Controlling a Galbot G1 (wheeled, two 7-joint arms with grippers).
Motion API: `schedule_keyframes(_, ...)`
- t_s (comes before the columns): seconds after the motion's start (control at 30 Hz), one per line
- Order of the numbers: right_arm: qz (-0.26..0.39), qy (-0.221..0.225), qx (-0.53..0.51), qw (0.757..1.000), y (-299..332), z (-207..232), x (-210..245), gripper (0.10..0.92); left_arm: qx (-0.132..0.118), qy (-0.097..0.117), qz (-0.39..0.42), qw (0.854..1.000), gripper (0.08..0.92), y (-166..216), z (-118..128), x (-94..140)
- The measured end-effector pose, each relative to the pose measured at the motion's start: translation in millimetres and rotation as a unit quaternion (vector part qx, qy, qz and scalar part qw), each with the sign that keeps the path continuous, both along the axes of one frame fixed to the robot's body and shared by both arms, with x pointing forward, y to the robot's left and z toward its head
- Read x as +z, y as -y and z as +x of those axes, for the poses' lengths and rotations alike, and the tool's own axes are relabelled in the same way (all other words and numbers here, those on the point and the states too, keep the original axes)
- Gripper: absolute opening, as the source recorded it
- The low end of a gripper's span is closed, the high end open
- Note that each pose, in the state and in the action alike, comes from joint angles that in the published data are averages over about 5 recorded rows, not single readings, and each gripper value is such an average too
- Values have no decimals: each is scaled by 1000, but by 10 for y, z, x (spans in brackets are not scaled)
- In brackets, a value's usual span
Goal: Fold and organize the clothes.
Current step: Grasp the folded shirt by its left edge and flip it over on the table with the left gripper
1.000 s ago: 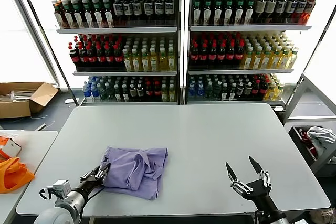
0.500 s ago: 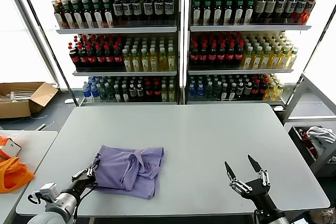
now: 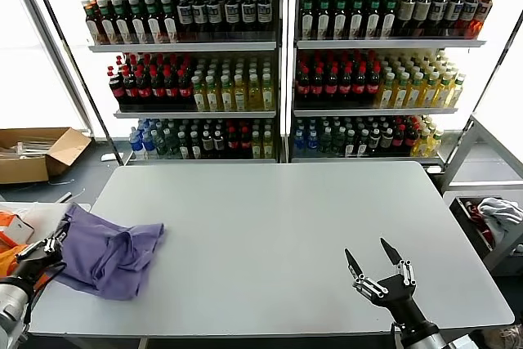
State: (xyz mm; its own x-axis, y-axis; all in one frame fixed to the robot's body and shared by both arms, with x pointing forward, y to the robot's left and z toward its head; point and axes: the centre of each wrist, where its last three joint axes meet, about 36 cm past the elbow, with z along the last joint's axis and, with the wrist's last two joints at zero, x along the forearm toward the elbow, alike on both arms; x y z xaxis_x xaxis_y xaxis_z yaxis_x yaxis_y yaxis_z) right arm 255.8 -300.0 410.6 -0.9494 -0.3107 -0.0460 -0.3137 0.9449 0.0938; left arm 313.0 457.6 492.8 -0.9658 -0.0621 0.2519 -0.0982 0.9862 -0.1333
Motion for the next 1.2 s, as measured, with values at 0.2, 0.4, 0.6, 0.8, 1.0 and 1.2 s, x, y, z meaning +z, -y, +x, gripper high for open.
schedule_keyframes(0.2, 5, -3, -3, 1000, -25, -17, -40, 823, -32, 22, -8, 999, 105, 450, 37, 73)
schedule_keyframes(0.4, 9, -8, -2, 1000, -89, -44, -103, 823, -93, 5, -43, 995, 105, 1210, 143, -289)
schedule_keyframes(0.6, 8, -14, 0, 1000, -140, -93, -134, 823, -144, -33, -88, 985, 105, 1965, 301, -747)
schedule_keyframes(0.8, 0, -18, -4, 1000, -118, -103, -153, 823, -184, -48, -121, 974, 105, 2605, 473, -987)
schedule_keyframes(1.0, -6, -24, -9, 1000, -81, -66, -170, 823, -213, -45, -122, 968, 127, 2973, 560, -1069)
schedule_keyframes(1.2, -9, -40, -12, 999, -123, -7, -169, 823, -229, -27, -121, 966, 294, 3117, 557, -1029)
